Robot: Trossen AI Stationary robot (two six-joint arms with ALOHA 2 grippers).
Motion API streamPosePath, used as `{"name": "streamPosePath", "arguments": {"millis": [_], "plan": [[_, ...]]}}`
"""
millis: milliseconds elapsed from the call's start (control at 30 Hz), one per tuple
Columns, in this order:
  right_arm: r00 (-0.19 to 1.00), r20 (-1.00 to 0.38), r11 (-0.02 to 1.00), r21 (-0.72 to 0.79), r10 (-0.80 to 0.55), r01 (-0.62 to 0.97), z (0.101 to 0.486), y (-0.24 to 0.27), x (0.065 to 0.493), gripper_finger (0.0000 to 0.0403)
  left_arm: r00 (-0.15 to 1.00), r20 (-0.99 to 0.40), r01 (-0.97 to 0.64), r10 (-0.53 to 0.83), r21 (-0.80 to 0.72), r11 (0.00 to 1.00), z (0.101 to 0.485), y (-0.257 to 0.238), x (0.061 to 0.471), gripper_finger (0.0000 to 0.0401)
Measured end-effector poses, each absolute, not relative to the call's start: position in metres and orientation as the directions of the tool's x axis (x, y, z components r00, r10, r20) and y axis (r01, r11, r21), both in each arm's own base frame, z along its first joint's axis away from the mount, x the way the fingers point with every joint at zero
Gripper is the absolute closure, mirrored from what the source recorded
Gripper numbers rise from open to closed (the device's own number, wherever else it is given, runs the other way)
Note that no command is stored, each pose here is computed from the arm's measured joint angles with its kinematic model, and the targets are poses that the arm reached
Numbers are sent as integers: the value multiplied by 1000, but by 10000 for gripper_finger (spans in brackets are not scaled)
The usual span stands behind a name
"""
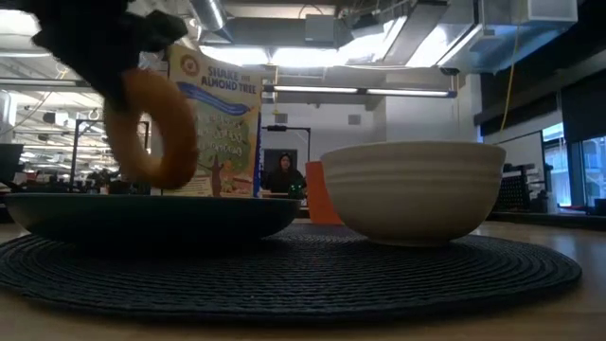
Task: Arrange a breakfast setting
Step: Put the brown toasted bread on the dark green plate
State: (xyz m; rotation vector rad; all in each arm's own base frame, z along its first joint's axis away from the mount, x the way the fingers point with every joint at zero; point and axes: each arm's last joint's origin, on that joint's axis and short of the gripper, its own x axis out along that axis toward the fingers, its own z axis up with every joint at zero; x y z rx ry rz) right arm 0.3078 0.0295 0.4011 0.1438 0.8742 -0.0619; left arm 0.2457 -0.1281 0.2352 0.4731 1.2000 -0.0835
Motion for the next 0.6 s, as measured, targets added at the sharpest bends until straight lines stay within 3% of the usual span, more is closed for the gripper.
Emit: {"name": "streamPosePath", "arguments": {"millis": [300, 600], "plan": [[654, -756, 983, 145, 36, 113, 393, 28, 314, 237, 284, -948, 441, 144, 263, 858, 219, -136, 249, 359], [664, -748, 929, 243, -3, 278, 404, 2, 298, 237, 236, -958, 463, 164, 260, 847, 219, -135, 243, 264]]}}
